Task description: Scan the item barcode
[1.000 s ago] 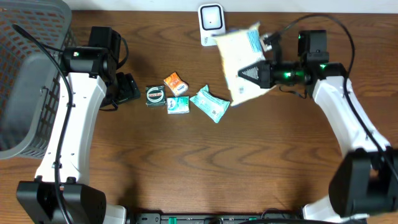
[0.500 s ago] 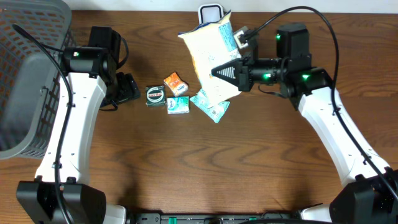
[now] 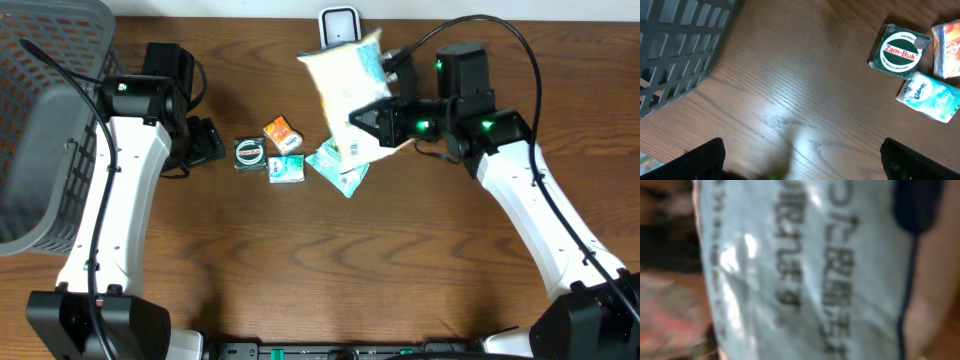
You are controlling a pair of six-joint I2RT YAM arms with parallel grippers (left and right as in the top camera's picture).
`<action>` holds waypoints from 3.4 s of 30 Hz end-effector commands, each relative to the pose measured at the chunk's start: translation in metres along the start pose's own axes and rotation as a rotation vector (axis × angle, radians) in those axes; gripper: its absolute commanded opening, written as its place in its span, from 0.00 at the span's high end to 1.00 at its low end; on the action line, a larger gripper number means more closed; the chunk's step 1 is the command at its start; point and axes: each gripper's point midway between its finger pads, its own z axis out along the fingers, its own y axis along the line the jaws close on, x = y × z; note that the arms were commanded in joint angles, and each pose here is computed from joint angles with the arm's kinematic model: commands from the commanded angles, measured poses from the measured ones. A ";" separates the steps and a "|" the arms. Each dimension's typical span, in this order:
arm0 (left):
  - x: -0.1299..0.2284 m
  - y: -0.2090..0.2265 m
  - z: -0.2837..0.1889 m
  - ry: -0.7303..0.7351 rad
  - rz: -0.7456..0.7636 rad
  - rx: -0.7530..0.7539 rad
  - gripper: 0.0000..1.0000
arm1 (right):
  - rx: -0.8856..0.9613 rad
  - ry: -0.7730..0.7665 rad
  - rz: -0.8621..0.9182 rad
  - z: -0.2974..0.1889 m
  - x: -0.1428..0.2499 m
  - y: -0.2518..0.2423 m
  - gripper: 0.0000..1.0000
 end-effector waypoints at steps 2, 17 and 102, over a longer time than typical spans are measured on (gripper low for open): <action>0.000 0.002 0.003 0.008 -0.009 -0.014 0.02 | 0.538 -0.091 0.044 -0.026 -0.013 -0.077 0.99; 0.000 0.002 0.003 0.008 -0.009 -0.014 0.03 | 1.586 0.200 -0.089 -0.129 0.042 -0.202 0.99; 0.000 0.002 0.003 0.008 -0.009 -0.014 0.02 | 0.837 0.387 0.410 -0.019 0.141 -0.203 0.89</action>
